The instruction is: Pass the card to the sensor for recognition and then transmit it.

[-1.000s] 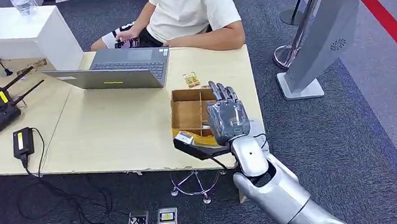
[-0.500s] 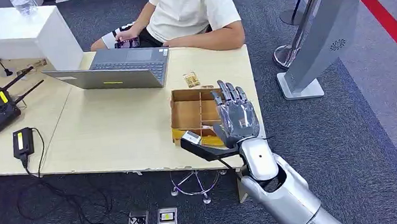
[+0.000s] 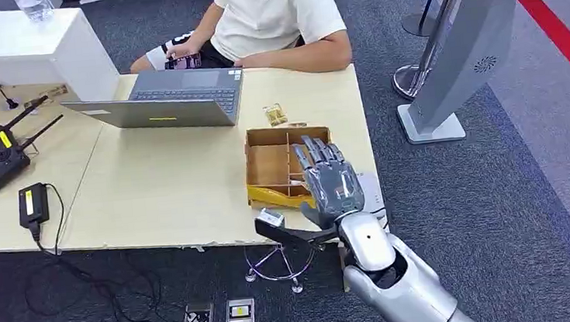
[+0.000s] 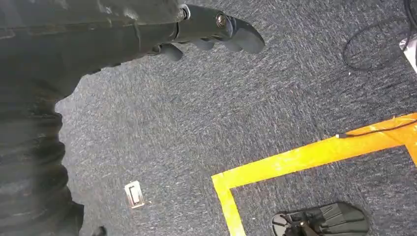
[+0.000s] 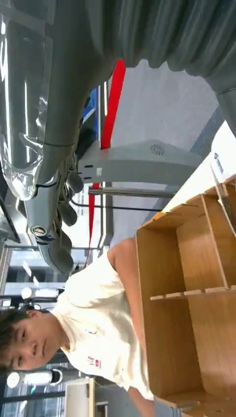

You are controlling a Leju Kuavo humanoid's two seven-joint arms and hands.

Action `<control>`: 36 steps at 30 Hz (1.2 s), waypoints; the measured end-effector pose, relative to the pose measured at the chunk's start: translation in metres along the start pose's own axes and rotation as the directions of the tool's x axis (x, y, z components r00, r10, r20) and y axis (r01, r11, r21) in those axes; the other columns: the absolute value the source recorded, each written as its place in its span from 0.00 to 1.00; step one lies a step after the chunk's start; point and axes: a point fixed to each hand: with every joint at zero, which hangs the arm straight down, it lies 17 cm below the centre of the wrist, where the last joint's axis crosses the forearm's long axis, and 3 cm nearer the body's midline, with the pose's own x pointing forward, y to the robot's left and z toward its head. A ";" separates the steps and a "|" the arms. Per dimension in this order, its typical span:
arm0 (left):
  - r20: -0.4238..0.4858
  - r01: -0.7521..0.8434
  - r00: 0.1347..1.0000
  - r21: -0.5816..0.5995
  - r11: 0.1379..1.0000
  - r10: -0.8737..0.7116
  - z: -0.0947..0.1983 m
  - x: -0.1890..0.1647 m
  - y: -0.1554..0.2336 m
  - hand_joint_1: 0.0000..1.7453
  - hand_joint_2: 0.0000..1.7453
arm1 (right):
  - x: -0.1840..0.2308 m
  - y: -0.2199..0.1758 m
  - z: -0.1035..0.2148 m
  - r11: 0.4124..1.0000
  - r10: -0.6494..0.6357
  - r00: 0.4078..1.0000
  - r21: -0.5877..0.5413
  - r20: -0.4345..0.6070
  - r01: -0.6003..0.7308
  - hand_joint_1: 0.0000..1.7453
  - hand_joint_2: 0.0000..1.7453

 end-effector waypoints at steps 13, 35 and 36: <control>0.006 0.005 1.000 0.004 1.000 -0.005 0.000 0.001 0.000 0.00 1.00 | -0.022 0.031 -0.011 0.999 -0.031 0.997 0.006 -0.064 0.032 0.00 1.00; 0.008 0.030 1.000 0.007 1.000 -0.030 0.000 0.001 0.001 0.00 1.00 | -0.054 0.068 -0.014 0.997 -0.010 0.990 0.076 -0.141 0.021 0.43 1.00; 0.009 0.030 1.000 0.007 1.000 -0.030 0.000 0.001 0.001 0.00 1.00 | -0.055 0.068 -0.014 0.997 -0.008 0.990 0.077 -0.142 0.019 0.39 1.00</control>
